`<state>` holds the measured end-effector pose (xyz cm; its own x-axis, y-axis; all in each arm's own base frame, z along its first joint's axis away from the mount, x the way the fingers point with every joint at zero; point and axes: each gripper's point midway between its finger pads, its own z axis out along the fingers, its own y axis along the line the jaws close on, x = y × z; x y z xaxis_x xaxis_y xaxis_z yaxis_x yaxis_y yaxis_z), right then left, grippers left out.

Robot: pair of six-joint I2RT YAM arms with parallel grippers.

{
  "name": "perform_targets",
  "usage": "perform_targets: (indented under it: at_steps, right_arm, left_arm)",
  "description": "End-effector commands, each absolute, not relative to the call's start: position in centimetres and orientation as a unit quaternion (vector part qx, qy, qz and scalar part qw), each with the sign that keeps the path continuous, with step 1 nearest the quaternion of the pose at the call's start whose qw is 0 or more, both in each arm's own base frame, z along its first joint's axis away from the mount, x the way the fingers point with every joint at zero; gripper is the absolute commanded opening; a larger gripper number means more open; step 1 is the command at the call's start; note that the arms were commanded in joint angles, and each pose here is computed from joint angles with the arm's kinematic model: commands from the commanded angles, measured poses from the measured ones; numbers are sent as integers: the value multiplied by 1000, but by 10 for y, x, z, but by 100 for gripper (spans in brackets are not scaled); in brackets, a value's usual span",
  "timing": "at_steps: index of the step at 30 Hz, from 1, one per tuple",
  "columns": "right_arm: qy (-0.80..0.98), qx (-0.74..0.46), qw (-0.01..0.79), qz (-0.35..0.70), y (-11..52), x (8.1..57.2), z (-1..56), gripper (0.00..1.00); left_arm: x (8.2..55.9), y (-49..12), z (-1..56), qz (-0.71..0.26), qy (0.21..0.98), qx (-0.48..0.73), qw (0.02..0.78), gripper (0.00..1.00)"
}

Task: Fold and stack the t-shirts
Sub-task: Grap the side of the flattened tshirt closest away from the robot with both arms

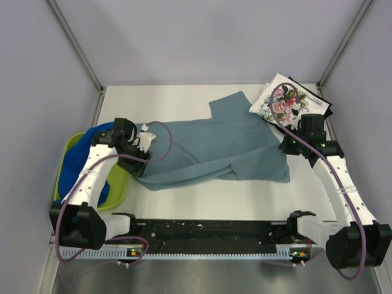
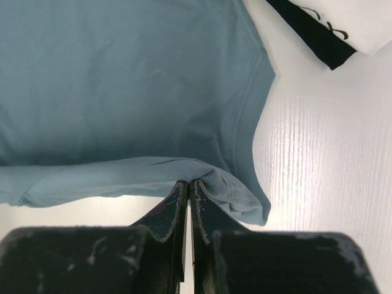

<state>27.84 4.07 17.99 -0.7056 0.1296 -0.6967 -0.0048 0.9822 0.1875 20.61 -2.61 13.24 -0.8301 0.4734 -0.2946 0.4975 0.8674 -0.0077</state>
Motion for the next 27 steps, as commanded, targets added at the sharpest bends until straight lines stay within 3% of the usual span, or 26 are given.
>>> perform_targets:
  at_steps: [1,4,9,11,16,21,27]
  right_arm:
    - [914,32,396,79,36,302,175,0]
    - [920,29,382,83,38,305,165,0]
    - [922,27,378,85,39,307,161,0]
    - [921,26,379,87,40,306,161,0]
    - [922,24,377,89,41,302,157,0]
    - [921,23,377,92,42,303,157,0]
    - [924,24,372,88,41,300,152,0]
  left_arm:
    - [217,-38,154,-73,910,369,174,61]
    - [220,-48,180,-83,852,466,222,70]
    - [221,-73,192,-96,701,640,300,66]
    - [213,-79,179,-113,632,713,282,69]
    - [208,-104,160,-158,554,780,243,74]
    - [187,-132,123,-185,487,839,158,74]
    - [190,-124,86,-192,447,872,56,73]
